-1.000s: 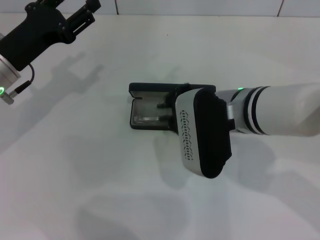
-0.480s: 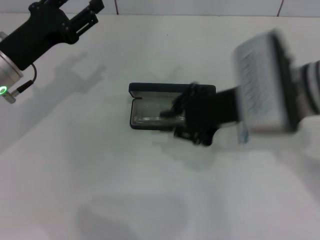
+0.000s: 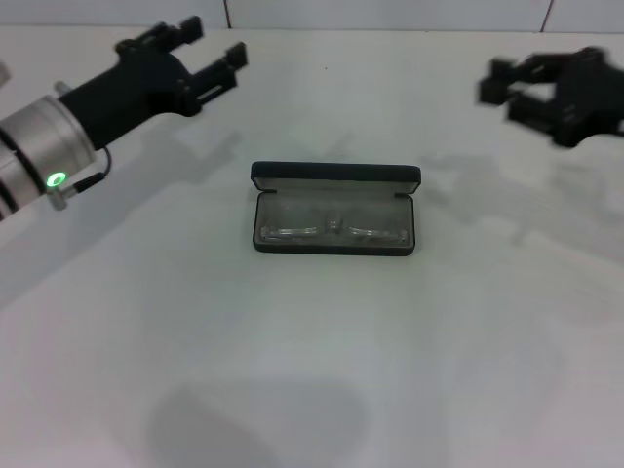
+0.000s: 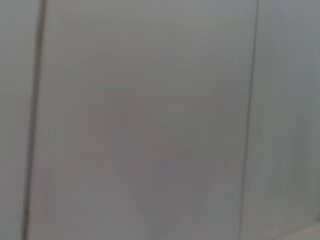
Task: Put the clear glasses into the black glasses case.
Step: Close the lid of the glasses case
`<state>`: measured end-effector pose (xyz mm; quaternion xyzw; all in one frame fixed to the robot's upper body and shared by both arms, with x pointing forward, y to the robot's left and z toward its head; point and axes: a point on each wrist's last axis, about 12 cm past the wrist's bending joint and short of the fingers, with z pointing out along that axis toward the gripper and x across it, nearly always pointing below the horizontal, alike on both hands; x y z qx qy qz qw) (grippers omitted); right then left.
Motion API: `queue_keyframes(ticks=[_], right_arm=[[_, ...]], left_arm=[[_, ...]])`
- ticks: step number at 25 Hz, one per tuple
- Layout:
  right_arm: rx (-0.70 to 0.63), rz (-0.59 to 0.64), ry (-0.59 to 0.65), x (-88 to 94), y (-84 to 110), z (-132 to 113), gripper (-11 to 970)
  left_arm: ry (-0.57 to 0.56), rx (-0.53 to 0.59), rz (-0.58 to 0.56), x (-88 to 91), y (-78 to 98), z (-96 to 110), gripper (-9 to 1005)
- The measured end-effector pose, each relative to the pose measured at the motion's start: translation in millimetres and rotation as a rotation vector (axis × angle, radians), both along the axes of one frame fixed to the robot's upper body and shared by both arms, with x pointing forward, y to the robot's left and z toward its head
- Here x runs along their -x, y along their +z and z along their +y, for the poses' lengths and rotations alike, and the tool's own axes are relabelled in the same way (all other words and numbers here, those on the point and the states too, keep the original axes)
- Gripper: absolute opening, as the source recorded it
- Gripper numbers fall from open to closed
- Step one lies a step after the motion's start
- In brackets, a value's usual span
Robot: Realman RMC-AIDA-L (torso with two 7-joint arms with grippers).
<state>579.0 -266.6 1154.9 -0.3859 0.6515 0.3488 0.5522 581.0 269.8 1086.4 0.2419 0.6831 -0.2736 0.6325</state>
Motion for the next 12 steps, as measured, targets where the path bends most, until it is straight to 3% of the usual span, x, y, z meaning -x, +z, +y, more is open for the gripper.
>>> queue_keyframes(ticks=[5, 10, 12], right_arm=[[-0.083, -0.032, -0.088, 7.4, -9.9, -27, 311], [-0.119, -0.054, -0.112, 12.9, -19.5, -29, 546], [-0.125, -0.051, -0.119, 14.0, -22.6, -30, 571]], left_arm=[[-0.067, -0.068, 0.046, -12.4, 0.5, -23, 699], [-0.171, -0.147, 0.12, -23.9, 3.6, -52, 699], [-0.197, -0.183, 0.157, -27.6, 4.5, -60, 699]])
